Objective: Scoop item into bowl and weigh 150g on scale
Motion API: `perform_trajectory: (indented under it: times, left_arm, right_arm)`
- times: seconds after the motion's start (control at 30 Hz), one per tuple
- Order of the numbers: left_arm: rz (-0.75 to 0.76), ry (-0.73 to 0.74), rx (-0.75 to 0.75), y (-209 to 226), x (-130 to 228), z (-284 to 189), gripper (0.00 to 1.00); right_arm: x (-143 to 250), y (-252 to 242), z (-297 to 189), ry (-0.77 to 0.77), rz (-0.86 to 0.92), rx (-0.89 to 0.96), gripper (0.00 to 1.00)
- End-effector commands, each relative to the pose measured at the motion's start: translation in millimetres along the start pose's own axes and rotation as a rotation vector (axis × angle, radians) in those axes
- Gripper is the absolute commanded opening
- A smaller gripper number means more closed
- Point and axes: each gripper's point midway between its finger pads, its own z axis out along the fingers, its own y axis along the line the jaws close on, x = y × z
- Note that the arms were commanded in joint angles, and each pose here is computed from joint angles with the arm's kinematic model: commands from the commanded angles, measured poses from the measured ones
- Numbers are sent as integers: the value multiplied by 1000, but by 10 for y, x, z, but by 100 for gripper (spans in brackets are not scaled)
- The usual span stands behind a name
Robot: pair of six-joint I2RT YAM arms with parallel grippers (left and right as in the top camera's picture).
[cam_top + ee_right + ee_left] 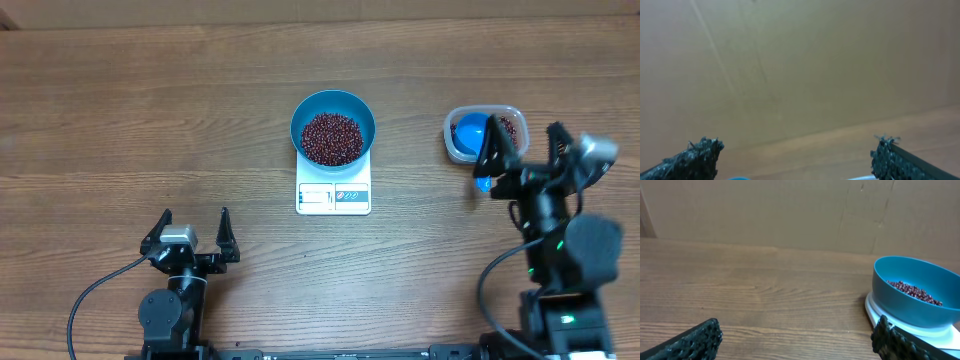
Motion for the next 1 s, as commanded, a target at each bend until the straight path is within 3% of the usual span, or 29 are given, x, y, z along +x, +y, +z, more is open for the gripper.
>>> perform_trajectory:
  times: [0.0,0.23,0.97]
  left_arm:
    - [-8,-6,-15,35,-3,-4,99]
    - [-8,-6,-15,35,-3,-4,99]
    - [-8,-5,-16,35,-1,-4,99]
  right_arm:
    - [286,23,-147,-78,-8,-87,100]
    - [708,-91,-451,-200,-8,-134,100]
    - [1357,-391,-635,64,-14,-6,100]
